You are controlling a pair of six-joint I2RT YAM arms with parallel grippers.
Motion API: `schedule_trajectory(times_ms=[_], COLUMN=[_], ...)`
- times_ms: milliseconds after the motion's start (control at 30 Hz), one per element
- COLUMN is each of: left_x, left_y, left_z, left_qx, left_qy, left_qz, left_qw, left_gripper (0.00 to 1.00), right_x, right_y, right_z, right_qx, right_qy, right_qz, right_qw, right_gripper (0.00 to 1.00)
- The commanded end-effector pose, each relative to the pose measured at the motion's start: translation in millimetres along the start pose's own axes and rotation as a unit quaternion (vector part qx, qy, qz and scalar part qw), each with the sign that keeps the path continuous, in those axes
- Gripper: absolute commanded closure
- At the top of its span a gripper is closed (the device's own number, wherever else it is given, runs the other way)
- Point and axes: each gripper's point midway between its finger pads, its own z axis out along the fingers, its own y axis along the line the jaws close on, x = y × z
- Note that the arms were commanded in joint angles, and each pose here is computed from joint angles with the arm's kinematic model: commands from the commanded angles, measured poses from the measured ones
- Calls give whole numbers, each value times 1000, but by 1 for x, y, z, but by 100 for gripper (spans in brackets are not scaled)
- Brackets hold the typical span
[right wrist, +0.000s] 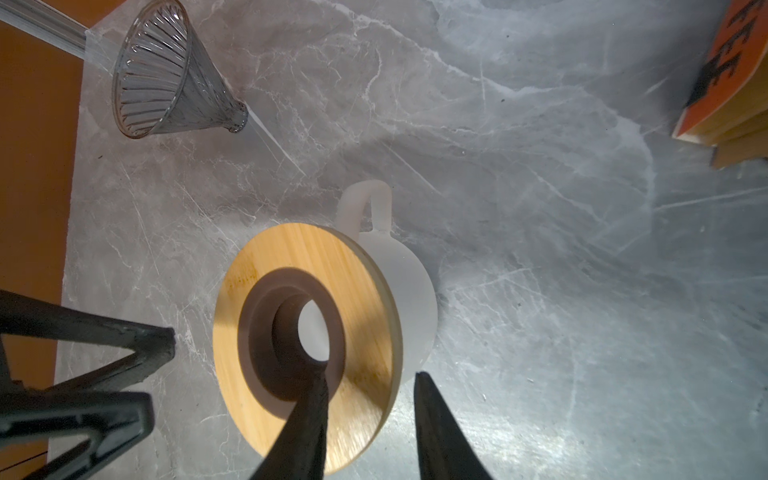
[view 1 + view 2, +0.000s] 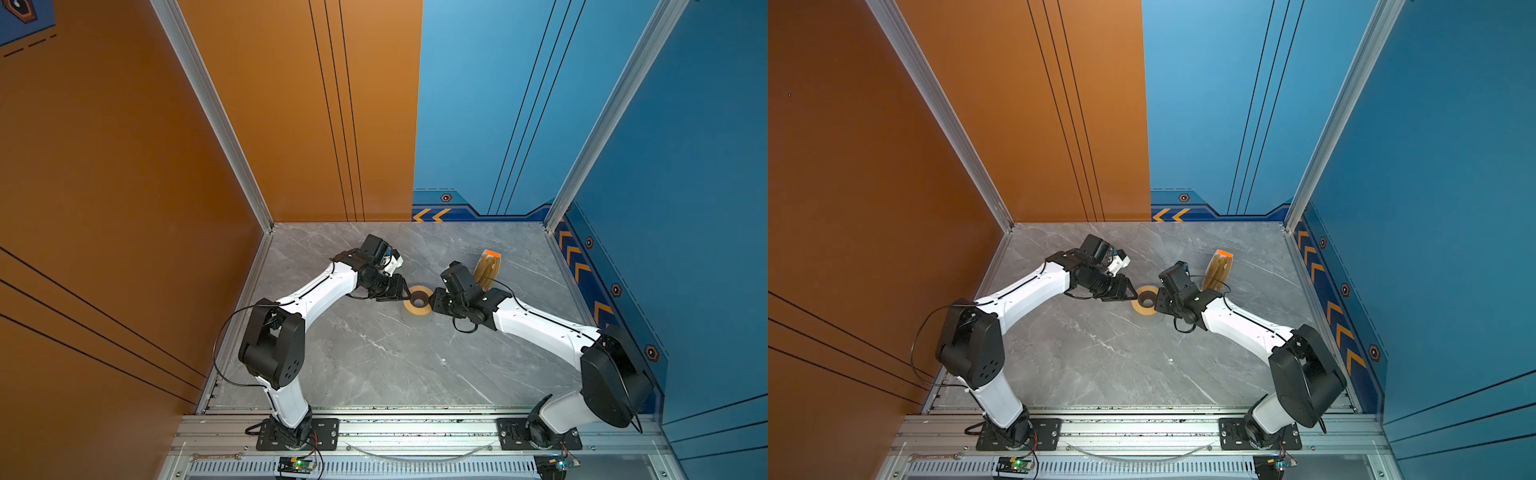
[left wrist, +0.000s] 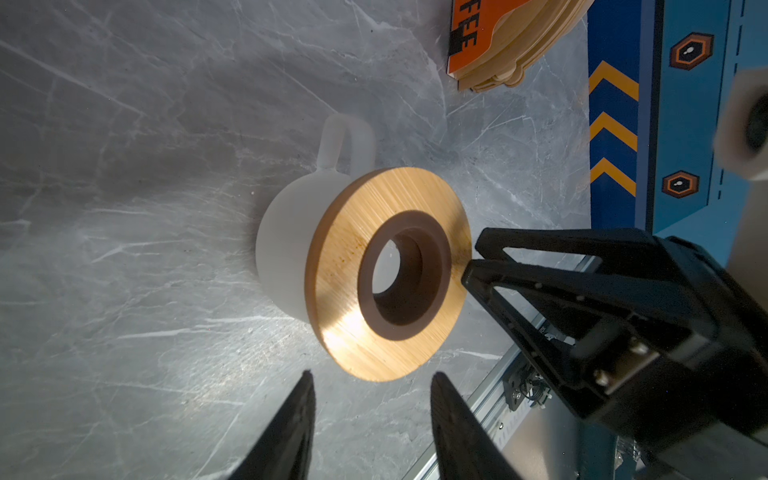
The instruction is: Place the coffee filter in the dripper
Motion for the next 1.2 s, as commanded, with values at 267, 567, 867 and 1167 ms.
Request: schedule_trajectory(times_ms=[267,567,867,1167], left_x=[4,6,6,5], left_y=[-2,-1,1,2], left_z=[-2,3,3,3], left_qx=[-10,-10,-14,-16], left_qy=[-2,3,3,2], left_qz=[10,8,9,10], left_qw=[1000,1000,1000,1000], left_gripper=[53,53,53,53], right_x=[-7,-6,-6,-7], right_y=[7,7,11,11], right_z=[4,4,4,2], right_qx=[-10,-11,-17,-17], right_qy=[-3,-2,-4,-8], right_qz=[-6,-7,-11,-10], right_qw=[1000,1000,1000,1000], right_gripper=[69,72,73,73])
